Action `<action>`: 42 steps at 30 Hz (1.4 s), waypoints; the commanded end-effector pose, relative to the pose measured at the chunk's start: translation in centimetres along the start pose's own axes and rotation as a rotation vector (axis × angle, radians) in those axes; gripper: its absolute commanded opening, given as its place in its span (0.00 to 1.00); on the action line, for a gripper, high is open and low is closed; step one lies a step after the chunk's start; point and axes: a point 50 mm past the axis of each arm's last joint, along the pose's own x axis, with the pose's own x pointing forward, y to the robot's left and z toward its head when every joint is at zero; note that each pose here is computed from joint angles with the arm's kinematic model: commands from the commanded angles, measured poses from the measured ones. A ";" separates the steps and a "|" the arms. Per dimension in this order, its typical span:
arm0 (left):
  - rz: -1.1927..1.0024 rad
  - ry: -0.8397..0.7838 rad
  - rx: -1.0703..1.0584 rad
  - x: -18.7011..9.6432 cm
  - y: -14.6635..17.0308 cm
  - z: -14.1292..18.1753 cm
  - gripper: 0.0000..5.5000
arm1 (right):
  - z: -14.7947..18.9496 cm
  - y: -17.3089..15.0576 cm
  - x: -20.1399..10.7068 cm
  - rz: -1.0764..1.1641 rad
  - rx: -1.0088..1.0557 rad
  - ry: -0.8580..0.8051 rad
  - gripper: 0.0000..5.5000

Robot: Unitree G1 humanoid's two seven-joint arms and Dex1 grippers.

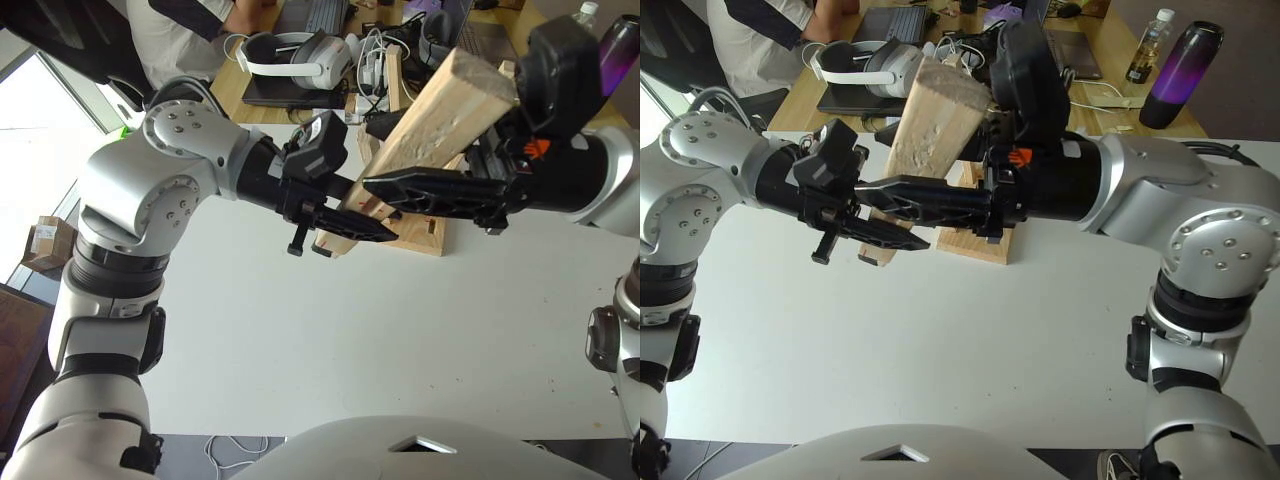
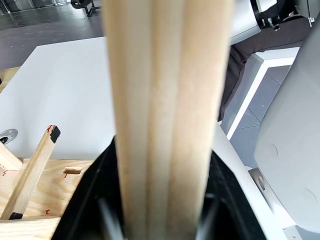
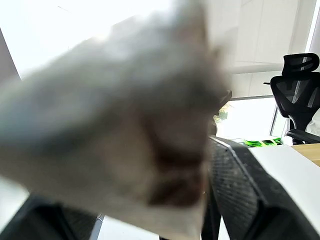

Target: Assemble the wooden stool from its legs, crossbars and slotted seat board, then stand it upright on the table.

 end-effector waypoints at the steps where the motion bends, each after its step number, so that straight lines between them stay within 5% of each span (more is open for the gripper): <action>1: 0.025 0.009 -0.006 -0.2 0.2 -0.2 0.19 | -0.1 0.0 -0.3 -0.013 0.001 -0.005 0.45; 9: 0.029 -0.002 -0.001 0.0 0.2 -0.2 0.19 | -0.4 -0.3 -0.3 -0.047 -0.006 -0.051 0.23; 14: 0.059 -0.018 0.023 0.1 0.4 0.0 0.19 | -0.5 -0.3 -0.2 -0.053 -0.008 -0.063 0.21; 18: 0.136 -0.077 0.072 0.1 1.1 0.9 0.33 | -0.3 -0.6 -0.3 -0.080 -0.020 -0.075 0.19; 21: 0.327 -0.162 0.075 -3.5 1.7 2.6 0.43 | 0.5 -2.0 -1.3 -0.194 -0.062 -0.120 0.19; 26: 0.598 -0.328 -0.068 -10.3 -0.9 1.1 0.56 | 3.6 -4.0 -4.9 -0.402 -0.092 -0.339 0.18; 29: 0.960 -0.711 -0.054 -16.4 -0.1 1.7 0.56 | 5.3 -5.3 -8.4 -0.621 -0.132 -0.470 0.18; 31: 1.415 -0.772 -0.108 -18.5 3.5 -0.2 0.56 | 4.4 -6.4 -9.8 -0.801 -0.132 -0.499 0.18; 34: 1.642 -0.486 -0.154 -13.7 7.9 -4.4 0.56 | 1.5 -6.8 -10.5 -0.941 -0.103 -0.459 0.18; 38: 1.439 -0.004 -0.358 -2.5 9.3 -11.6 0.56 | -3.9 -7.4 -11.9 -1.148 -0.112 -0.285 0.18; 42: 1.283 0.160 -0.433 2.4 8.2 -13.7 0.56 | -8.1 -7.3 -13.6 -1.216 -0.014 -0.208 0.18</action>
